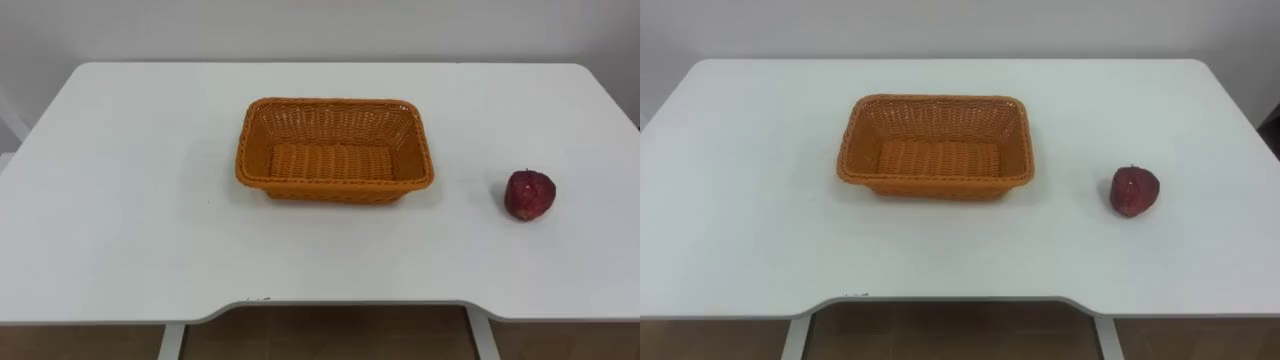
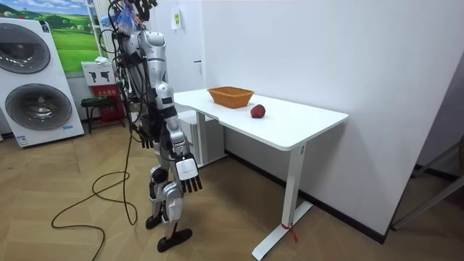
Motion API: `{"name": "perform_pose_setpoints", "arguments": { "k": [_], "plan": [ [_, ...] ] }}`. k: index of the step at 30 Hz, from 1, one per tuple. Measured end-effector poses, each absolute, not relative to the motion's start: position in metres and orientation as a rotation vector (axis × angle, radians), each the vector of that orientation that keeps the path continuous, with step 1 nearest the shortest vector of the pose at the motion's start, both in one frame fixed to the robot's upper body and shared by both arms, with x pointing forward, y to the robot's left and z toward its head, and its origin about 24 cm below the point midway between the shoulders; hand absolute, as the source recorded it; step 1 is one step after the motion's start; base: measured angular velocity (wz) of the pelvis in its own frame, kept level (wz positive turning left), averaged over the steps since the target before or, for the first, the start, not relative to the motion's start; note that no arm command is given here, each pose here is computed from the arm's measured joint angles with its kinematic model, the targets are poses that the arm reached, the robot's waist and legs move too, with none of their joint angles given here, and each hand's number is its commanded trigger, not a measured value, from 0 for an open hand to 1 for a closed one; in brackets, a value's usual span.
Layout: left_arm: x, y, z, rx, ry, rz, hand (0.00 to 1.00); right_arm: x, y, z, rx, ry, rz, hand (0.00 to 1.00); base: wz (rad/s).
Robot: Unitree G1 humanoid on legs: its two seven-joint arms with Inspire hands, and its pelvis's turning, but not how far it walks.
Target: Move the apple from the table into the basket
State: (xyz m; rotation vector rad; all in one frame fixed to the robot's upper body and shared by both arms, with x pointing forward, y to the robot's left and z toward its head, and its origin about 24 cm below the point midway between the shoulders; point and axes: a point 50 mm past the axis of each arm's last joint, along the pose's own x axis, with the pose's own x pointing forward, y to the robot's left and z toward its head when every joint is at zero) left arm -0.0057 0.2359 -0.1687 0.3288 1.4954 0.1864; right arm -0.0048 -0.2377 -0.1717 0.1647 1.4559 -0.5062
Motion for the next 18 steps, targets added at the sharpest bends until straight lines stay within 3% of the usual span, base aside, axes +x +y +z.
{"name": "perform_pose_setpoints", "arguments": {
  "k": [10,13,18],
  "plan": [
    [-0.006,0.236,-0.169,0.313,1.495,0.206,0.0,-0.006,-0.237,-0.172,0.226,1.449,-0.601,0.0,-0.01],
    [-0.009,0.235,-0.169,0.288,1.5,0.233,0.0,-0.003,-0.24,-0.171,0.378,1.391,-0.772,0.0,0.0],
    [-0.021,0.241,-0.167,0.267,1.521,0.308,0.0,0.001,-0.254,-0.167,0.792,1.175,-1.259,0.0,0.01]
  ]
}}
